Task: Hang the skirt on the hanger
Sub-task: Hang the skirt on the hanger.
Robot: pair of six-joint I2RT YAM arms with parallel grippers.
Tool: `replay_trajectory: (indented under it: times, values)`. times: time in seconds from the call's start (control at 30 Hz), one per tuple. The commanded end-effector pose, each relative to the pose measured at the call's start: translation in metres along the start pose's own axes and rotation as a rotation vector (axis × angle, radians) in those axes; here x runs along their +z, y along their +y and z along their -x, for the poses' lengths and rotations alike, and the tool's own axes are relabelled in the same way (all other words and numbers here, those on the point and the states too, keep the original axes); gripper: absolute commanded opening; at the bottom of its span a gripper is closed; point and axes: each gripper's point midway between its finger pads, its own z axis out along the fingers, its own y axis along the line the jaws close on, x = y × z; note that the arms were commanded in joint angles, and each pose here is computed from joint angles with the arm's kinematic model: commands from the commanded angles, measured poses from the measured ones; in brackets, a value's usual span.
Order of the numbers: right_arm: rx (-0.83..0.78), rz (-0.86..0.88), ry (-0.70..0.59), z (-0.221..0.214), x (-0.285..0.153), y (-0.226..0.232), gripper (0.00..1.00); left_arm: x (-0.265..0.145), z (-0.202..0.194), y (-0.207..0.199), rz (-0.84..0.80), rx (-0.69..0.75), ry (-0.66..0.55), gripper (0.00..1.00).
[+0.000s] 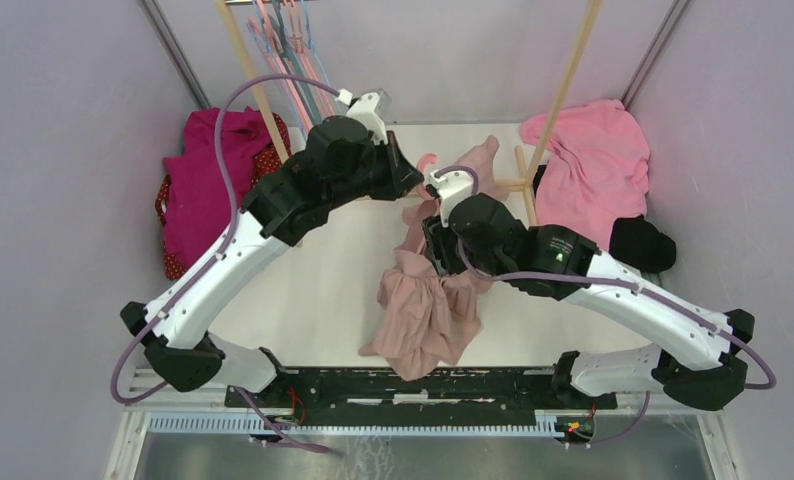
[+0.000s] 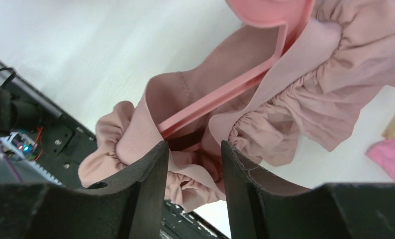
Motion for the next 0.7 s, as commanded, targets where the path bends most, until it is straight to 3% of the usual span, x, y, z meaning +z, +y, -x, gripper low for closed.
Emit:
replay_trajectory:
  times: [0.0,0.17,0.33,0.67]
  values:
    - [0.037,-0.096,-0.165,0.042,-0.023,-0.021,0.49,-0.010,0.049,-0.025,-0.016,0.064,-0.111,0.03]
    - [0.060,-0.231,-0.232,0.064,-0.029,-0.041,0.51,-0.002,0.065,-0.029,0.034,0.070,-0.124,0.03]
    - [0.118,-0.247,-0.297,0.083,-0.021,-0.037,0.54,0.003,0.068,-0.026,0.088,0.055,-0.140,0.03]
    - [0.175,-0.254,-0.248,0.074,0.014,-0.025,0.52,0.010,0.064,-0.018,0.148,0.006,-0.167,0.03]
